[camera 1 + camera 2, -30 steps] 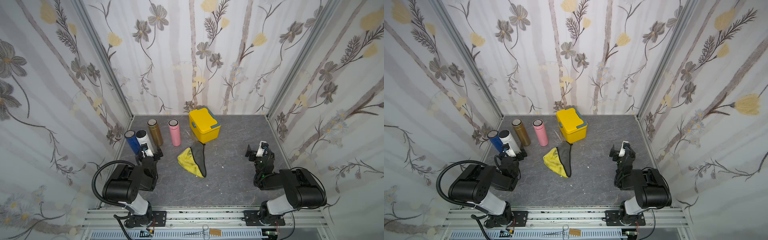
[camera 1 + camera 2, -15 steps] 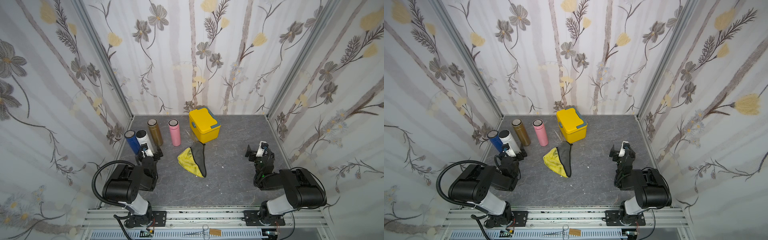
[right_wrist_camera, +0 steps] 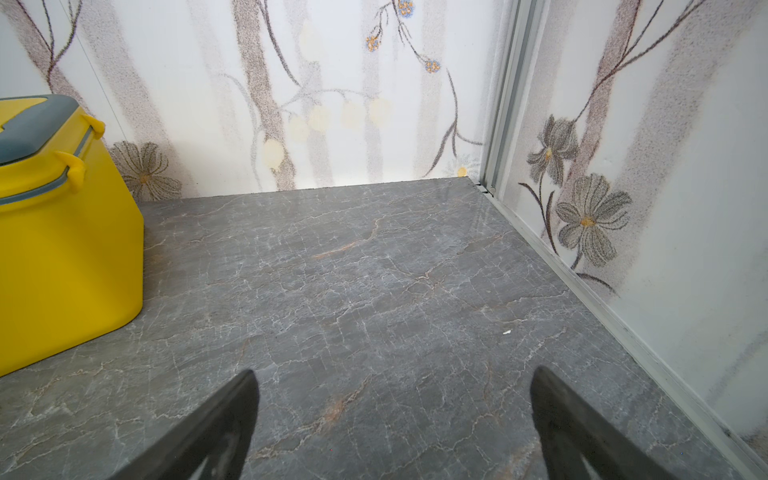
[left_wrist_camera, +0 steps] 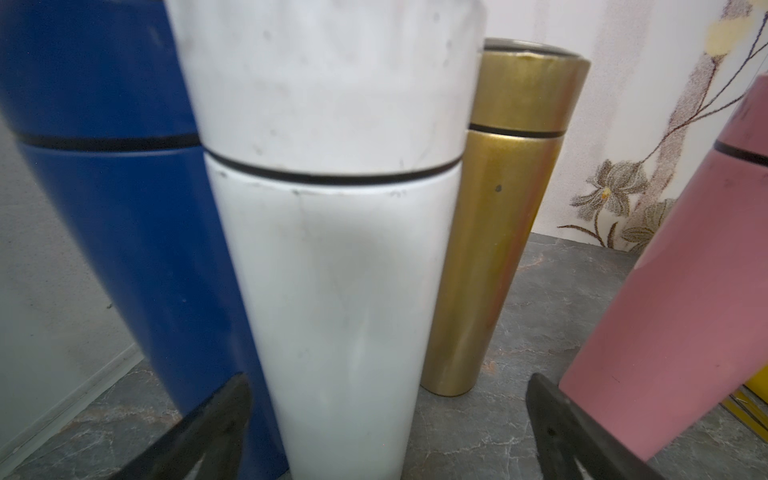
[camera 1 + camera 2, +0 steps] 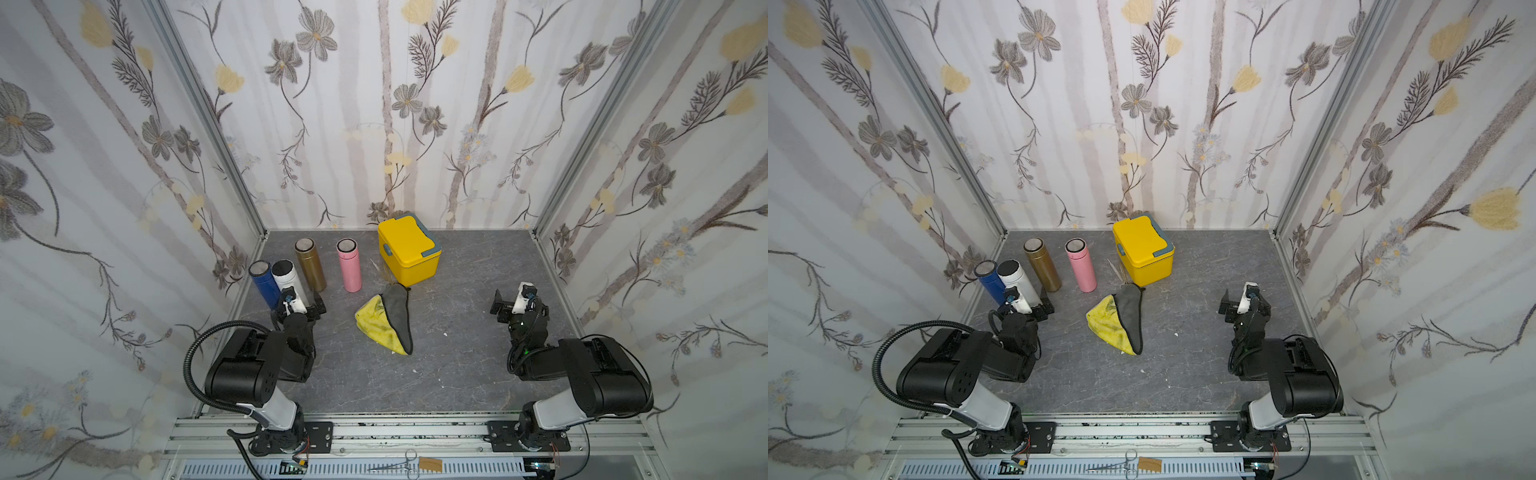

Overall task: Wipe the surface of the thermos
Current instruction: Pick up the cleaning item at the center of the board.

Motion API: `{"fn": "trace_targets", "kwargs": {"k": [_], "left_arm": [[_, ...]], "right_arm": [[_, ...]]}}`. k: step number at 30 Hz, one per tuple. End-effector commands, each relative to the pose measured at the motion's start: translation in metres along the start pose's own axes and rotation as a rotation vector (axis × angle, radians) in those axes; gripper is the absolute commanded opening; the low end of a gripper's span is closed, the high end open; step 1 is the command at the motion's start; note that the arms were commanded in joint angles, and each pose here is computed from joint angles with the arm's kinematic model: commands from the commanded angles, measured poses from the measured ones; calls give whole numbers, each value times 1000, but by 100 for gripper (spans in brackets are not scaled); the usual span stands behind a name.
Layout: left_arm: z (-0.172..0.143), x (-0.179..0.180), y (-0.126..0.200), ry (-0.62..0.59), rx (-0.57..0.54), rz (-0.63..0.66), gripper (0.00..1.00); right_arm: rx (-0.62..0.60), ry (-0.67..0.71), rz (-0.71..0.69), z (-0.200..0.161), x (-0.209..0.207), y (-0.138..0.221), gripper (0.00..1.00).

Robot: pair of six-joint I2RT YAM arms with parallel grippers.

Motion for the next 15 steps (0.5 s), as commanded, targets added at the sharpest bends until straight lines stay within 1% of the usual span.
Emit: {"fn": "trace_targets", "kwargs": {"k": [1,4,5,7,9,11,12,14,15], "left_arm": [[7,4,3,16,-49,17,100],[15,12,25,52,-127,19,100],[19,15,36,53,-172,13,100],[27,23,55,78,-234,42,100],[35,29,65,102,-264,76,100],[42,29,69,110,-273,78,100],[48,30,68,141,-270,81,100],[60,28,62,186,-224,69,100],[66,27,58,200,-175,64,100]], "right_arm": [[-57,7,19,10,3,2,100],[-102,8,-22,21,4,12,100],[-113,9,-38,24,4,17,100],[-127,9,-56,28,4,25,100],[-151,15,-67,34,6,31,100],[-158,28,-66,39,13,34,100],[-149,24,-59,41,17,35,100],[-124,-33,-25,45,23,36,100],[-106,-38,13,49,29,36,100]]}}
Point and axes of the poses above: each gripper's point midway between its finger pads, its own y axis back along the fingers, its own x axis along the line the jaws close on, z = x × y, the point moved 6 cm from there along y, back along the fingers, and after that the axes turned 12 degrees about -y, right-handed, at the moved point
